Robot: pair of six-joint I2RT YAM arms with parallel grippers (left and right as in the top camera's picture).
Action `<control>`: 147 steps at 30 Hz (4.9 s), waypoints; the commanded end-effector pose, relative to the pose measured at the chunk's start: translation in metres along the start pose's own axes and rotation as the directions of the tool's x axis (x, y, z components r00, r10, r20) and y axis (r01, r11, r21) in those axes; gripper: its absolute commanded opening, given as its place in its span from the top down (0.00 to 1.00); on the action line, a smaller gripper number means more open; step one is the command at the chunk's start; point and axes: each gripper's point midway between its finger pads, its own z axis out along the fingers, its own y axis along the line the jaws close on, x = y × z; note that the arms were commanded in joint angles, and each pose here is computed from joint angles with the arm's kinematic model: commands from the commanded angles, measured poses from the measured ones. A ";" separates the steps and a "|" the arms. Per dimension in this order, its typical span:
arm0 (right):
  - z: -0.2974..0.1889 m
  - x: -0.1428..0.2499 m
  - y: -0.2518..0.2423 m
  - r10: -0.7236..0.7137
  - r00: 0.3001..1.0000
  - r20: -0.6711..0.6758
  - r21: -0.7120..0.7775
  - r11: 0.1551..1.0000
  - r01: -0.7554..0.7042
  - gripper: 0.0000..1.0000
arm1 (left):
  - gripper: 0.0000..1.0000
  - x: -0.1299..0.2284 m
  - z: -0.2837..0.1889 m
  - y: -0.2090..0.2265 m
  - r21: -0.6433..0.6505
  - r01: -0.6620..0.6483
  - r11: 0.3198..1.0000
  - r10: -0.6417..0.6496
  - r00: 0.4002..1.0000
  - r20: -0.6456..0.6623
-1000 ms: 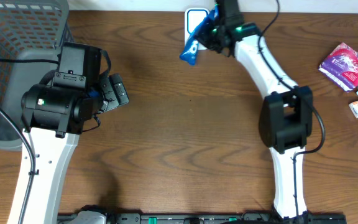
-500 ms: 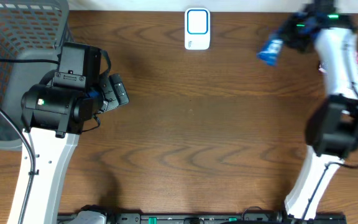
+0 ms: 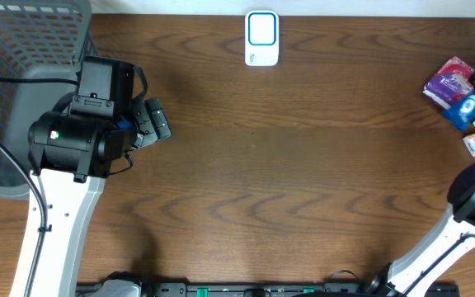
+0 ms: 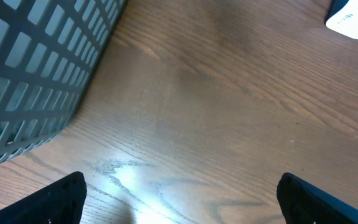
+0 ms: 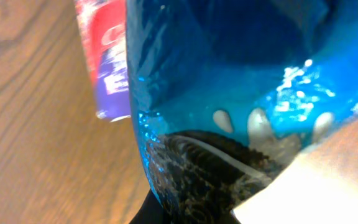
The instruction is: Scan the item barcode
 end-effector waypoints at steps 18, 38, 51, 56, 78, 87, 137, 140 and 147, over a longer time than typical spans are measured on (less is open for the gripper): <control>-0.007 0.009 -0.002 -0.115 0.992 -0.049 -0.053 0.992 0.112 0.21 | 0.02 -0.003 -0.004 0.003 -0.011 -0.002 1.000 0.002 1.000 0.018; -0.155 0.116 0.082 -0.431 0.902 -0.038 -0.318 0.861 0.398 0.01 | 0.02 -0.003 -0.004 0.003 -0.011 -0.002 1.000 0.002 1.000 0.018; -0.247 0.207 0.077 -0.627 0.779 0.019 -0.374 0.718 0.587 0.01 | 0.02 -0.003 -0.004 0.003 -0.011 -0.002 1.000 0.002 1.000 0.018; -0.266 0.258 0.071 -0.712 0.701 0.045 -0.409 0.627 0.663 0.01 | 0.02 -0.003 -0.004 0.003 -0.011 -0.002 1.000 0.002 1.000 0.018; -0.237 0.331 0.029 -0.730 0.662 -0.167 -0.411 0.662 0.627 0.01 | 0.02 -0.003 -0.004 0.003 -0.011 -0.002 1.000 0.002 1.000 0.018; -0.236 0.330 0.029 -0.730 0.664 -0.161 -0.408 0.662 0.629 0.01 | 0.02 -0.003 -0.004 0.003 -0.011 -0.002 1.000 0.002 1.000 0.018; -0.138 0.358 0.037 -0.302 0.364 0.881 -0.289 0.264 0.920 0.01 | 0.02 -0.003 -0.004 0.003 -0.011 -0.002 1.000 0.002 1.000 0.018; -0.136 0.356 0.041 -0.258 0.326 0.910 -0.261 0.256 0.931 0.01 | 0.02 -0.003 -0.004 0.003 -0.011 -0.002 1.000 0.002 1.000 0.018; -0.126 0.358 0.042 -0.226 0.246 0.943 -0.191 0.240 0.952 0.01 | 0.02 -0.003 -0.004 0.003 -0.011 -0.002 1.000 0.002 1.000 0.018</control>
